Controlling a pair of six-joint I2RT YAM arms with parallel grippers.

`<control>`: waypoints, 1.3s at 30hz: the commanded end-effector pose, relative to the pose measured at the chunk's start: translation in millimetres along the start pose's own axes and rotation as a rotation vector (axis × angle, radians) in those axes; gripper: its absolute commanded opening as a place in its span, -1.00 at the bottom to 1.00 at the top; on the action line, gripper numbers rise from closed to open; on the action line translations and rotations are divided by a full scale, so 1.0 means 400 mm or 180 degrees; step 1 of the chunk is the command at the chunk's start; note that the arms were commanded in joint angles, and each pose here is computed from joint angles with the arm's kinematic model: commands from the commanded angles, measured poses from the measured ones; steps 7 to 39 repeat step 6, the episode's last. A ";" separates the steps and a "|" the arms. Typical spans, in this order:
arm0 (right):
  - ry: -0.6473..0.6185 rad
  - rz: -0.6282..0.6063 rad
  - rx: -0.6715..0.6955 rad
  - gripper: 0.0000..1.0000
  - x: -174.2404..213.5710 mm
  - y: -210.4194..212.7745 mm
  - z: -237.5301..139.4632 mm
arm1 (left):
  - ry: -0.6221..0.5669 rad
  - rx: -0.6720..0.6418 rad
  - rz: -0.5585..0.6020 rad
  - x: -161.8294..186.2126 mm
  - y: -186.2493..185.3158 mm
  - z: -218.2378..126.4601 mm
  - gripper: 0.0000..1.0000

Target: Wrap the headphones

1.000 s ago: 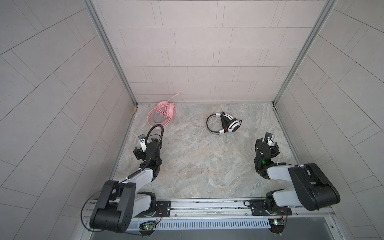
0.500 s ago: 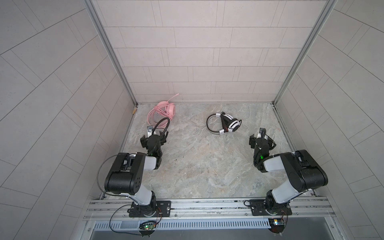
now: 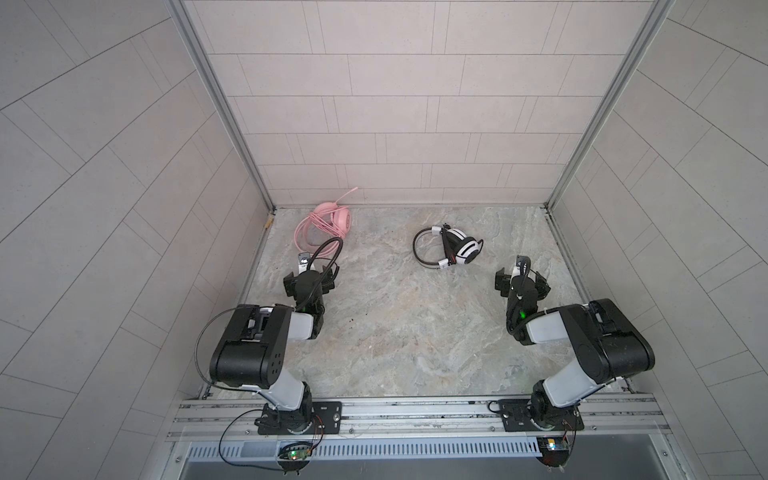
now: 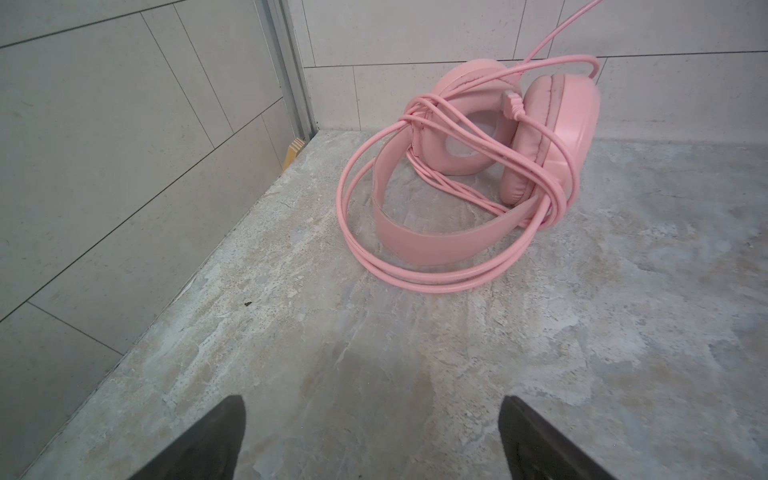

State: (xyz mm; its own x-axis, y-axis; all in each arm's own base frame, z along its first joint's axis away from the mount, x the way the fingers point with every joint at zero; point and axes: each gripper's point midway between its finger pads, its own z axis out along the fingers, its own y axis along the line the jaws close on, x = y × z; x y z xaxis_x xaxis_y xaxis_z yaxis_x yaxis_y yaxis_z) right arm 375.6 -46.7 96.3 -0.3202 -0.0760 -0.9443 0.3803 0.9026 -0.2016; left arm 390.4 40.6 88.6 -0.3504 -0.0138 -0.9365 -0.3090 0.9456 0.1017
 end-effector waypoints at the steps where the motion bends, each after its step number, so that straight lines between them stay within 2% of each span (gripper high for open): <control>1: -0.0035 -0.0022 0.0015 0.99 -0.011 0.004 0.004 | -0.0056 0.0008 0.0000 -0.004 0.002 0.000 1.00; 39: -0.0050 -0.0020 0.0018 0.99 -0.010 0.002 0.001 | -0.0060 0.0009 0.0000 -0.005 0.001 0.000 1.00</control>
